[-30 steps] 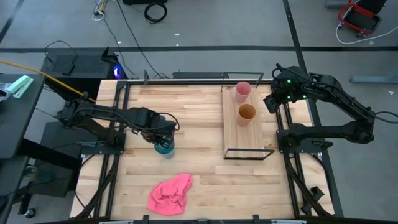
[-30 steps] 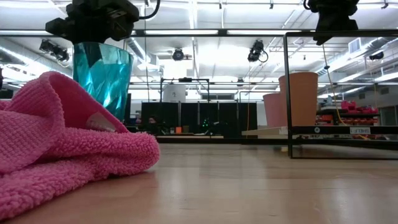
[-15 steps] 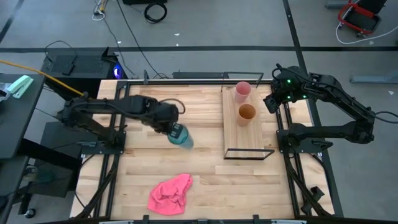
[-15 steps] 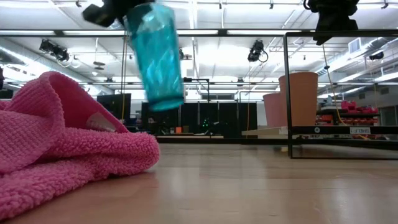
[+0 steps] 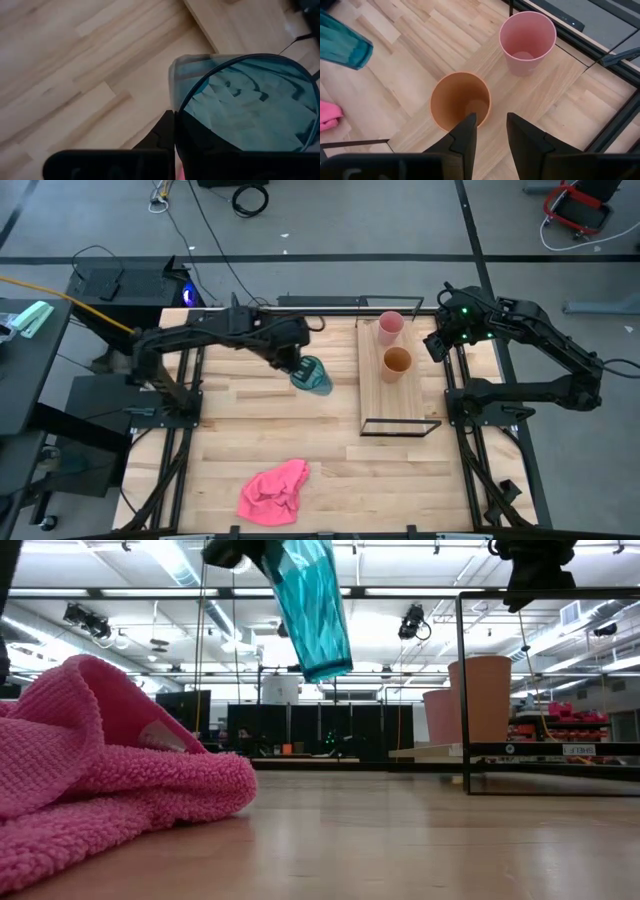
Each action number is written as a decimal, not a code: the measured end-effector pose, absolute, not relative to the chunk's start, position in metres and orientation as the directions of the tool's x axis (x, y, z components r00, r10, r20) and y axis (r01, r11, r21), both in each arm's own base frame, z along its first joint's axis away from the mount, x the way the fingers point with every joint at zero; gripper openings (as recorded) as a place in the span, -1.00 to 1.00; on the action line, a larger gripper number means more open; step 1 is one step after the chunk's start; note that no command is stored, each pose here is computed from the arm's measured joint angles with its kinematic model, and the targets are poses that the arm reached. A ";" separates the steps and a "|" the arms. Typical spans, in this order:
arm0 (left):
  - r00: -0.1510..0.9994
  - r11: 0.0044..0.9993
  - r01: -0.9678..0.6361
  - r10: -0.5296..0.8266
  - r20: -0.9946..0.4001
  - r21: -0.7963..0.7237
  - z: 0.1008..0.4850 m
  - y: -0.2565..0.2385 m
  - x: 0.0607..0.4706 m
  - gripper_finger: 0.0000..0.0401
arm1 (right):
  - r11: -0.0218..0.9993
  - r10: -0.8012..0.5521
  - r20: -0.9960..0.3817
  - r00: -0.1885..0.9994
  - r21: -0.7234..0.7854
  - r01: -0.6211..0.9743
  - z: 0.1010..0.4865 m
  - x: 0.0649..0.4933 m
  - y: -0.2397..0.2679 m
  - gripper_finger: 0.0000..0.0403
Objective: Stack small to large cups/mugs on shelf
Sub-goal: Put the blue cup on the shelf
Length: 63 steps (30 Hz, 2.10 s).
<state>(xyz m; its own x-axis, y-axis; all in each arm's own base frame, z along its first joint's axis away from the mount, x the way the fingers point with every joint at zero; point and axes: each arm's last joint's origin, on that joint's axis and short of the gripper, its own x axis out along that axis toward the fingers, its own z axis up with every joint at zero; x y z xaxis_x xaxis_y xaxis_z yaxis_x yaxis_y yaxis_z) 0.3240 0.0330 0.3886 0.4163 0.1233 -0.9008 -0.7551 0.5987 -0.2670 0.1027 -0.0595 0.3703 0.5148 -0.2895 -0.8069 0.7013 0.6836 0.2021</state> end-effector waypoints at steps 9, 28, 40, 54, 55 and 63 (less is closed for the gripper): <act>0.370 0.670 -0.709 0.088 -0.925 -0.220 0.377 0.046 0.369 -0.94 | 0.684 -0.289 -0.807 0.515 0.202 0.701 0.370 0.103 -0.059 -0.43; 0.340 0.719 -0.665 0.049 -0.939 -0.202 0.344 0.038 0.416 -0.94 | 0.686 -0.285 -0.807 0.517 0.206 0.698 0.370 0.103 -0.059 -0.43; 0.282 0.743 -0.650 0.040 -0.959 -0.160 0.312 0.030 0.435 -0.94 | 0.760 -0.193 -0.787 0.586 0.258 0.597 0.371 0.118 -0.051 -0.43; 0.225 0.761 -0.637 0.032 -0.974 -0.122 0.295 0.022 0.442 -0.94 | 0.797 -0.146 -0.806 0.574 0.248 0.550 0.366 0.138 -0.049 -0.43; 0.236 0.762 -0.634 0.033 -0.971 -0.128 0.295 0.022 0.443 -0.94 | 0.799 -0.144 -0.806 0.574 0.248 0.548 0.366 0.138 -0.048 -0.43; 0.221 0.762 -0.636 0.031 -0.975 -0.120 0.295 0.021 0.442 -0.93 | 0.800 -0.145 -0.803 0.578 0.249 0.546 0.366 0.139 -0.049 -0.43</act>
